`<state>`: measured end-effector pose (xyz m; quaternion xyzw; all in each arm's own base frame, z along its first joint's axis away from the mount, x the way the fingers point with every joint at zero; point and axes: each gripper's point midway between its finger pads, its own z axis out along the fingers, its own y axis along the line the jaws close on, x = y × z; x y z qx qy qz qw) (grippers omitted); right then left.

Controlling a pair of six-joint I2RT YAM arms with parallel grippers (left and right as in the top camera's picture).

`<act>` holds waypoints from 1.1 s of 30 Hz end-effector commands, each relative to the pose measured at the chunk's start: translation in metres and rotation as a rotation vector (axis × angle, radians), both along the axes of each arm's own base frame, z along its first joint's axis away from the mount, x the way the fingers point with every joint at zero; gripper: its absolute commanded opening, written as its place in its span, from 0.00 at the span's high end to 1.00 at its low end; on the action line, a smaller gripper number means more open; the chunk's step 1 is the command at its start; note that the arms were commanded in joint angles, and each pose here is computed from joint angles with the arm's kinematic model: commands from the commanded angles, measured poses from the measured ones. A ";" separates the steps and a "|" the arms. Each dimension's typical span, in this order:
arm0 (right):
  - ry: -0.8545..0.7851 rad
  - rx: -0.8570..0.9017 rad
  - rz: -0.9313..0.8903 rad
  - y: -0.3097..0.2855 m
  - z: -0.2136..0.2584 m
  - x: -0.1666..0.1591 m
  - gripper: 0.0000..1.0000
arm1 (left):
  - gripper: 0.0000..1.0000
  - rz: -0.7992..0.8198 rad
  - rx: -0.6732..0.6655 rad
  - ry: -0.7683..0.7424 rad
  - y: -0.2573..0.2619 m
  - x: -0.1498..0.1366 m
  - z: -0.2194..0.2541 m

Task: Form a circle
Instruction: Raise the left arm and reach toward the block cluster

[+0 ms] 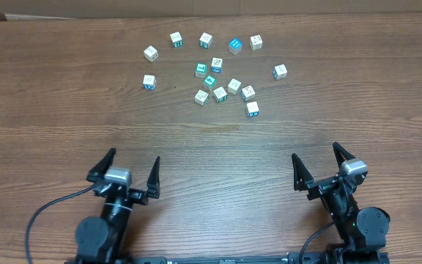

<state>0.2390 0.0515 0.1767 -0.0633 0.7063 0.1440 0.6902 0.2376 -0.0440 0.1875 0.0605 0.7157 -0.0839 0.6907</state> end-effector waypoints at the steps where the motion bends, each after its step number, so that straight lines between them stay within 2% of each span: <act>1: -0.005 -0.005 -0.010 -0.002 -0.002 0.001 0.00 | 0.00 0.012 -0.072 -0.120 0.005 -0.017 0.074; 7: -0.005 -0.005 -0.010 -0.002 -0.002 0.001 0.00 | 0.00 0.010 -0.073 -0.131 0.006 -0.026 0.140; 12: -0.005 -0.004 -0.010 -0.002 -0.002 0.001 0.00 | 0.00 -0.016 -0.060 -0.026 -0.001 -0.014 0.178; 16: -0.005 -0.005 -0.010 -0.002 -0.002 0.001 0.00 | 0.01 -0.042 -0.047 0.115 -0.008 0.009 0.196; 25: -0.005 -0.004 -0.010 -0.002 -0.002 0.001 0.00 | 0.00 -0.044 -0.009 0.481 -0.019 0.079 0.210; 33: -0.005 -0.004 -0.010 -0.002 -0.002 0.001 0.00 | 0.01 -0.048 0.032 0.806 -0.026 0.128 0.184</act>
